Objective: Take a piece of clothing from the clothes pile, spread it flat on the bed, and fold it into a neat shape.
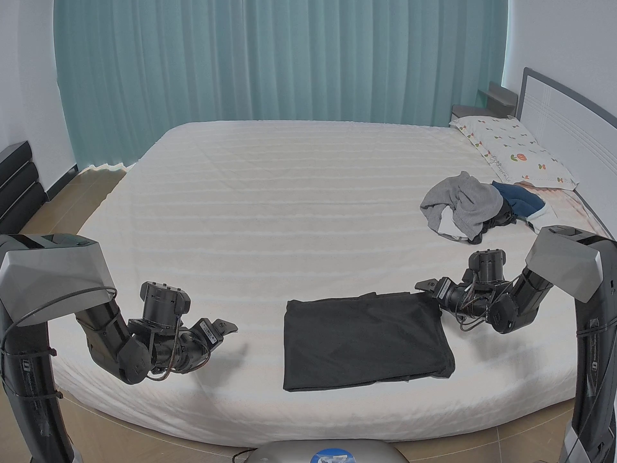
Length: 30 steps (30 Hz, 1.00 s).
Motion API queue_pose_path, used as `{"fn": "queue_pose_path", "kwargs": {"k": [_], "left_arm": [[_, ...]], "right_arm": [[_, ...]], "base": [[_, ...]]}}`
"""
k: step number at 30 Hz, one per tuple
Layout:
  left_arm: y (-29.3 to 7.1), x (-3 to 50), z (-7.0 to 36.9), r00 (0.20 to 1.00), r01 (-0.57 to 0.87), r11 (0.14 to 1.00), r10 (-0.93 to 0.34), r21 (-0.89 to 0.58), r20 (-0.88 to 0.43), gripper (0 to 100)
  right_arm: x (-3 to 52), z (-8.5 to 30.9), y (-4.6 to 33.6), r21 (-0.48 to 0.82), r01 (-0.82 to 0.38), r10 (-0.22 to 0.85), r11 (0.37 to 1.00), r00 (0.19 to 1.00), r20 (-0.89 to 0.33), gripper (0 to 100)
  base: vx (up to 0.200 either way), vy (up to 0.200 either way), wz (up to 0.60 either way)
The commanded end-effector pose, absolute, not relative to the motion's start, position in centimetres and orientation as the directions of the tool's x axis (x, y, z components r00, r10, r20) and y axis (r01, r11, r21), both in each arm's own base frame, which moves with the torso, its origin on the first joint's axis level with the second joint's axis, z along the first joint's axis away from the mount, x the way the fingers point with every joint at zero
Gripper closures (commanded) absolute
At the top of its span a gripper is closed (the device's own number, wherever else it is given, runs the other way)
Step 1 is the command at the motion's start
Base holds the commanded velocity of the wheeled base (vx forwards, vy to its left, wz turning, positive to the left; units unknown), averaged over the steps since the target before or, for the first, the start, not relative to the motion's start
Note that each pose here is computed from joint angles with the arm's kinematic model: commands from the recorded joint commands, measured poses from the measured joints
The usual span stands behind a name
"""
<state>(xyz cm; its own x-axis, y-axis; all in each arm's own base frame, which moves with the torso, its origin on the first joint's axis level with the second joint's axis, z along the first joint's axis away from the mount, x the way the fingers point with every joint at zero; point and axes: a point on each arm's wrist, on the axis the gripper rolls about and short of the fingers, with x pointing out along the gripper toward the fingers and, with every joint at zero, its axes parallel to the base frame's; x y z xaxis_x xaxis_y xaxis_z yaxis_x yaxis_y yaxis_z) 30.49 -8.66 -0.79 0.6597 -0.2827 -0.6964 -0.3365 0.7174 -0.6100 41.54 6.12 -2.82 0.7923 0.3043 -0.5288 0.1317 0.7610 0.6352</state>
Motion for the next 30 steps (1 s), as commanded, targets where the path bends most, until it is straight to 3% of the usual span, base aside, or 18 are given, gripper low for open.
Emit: {"fn": "queue_pose_path", "kwargs": {"k": [1,23,24,30], "left_arm": [[-8.7,30.5,-0.8,0.66,-0.337,0.717,-0.283,-0.61,-0.696,0],[-8.7,30.5,-0.8,0.66,-0.337,0.717,-0.283,-0.61,-0.696,0],[-8.7,30.5,-0.8,0.66,-0.337,0.717,-0.283,-0.61,-0.696,0],[-8.7,30.5,-0.8,0.661,-0.336,0.717,-0.283,-0.611,-0.695,0]], "right_arm": [[41.9,-3.3,6.3,0.638,0.132,0.307,0.759,0.791,-0.529,100],[42.3,-3.0,5.5,0.667,0.18,0.273,0.723,0.812,-0.515,100],[42.3,-3.0,5.5,0.665,0.182,0.271,0.725,0.811,-0.518,0],[42.0,-2.7,5.2,0.678,0.188,0.273,0.711,0.814,-0.512,0]], "base": [[0.0,0.0,0.0],[0.0,0.0,0.0],[0.0,0.0,0.0],[0.0,0.0,0.0]]}}
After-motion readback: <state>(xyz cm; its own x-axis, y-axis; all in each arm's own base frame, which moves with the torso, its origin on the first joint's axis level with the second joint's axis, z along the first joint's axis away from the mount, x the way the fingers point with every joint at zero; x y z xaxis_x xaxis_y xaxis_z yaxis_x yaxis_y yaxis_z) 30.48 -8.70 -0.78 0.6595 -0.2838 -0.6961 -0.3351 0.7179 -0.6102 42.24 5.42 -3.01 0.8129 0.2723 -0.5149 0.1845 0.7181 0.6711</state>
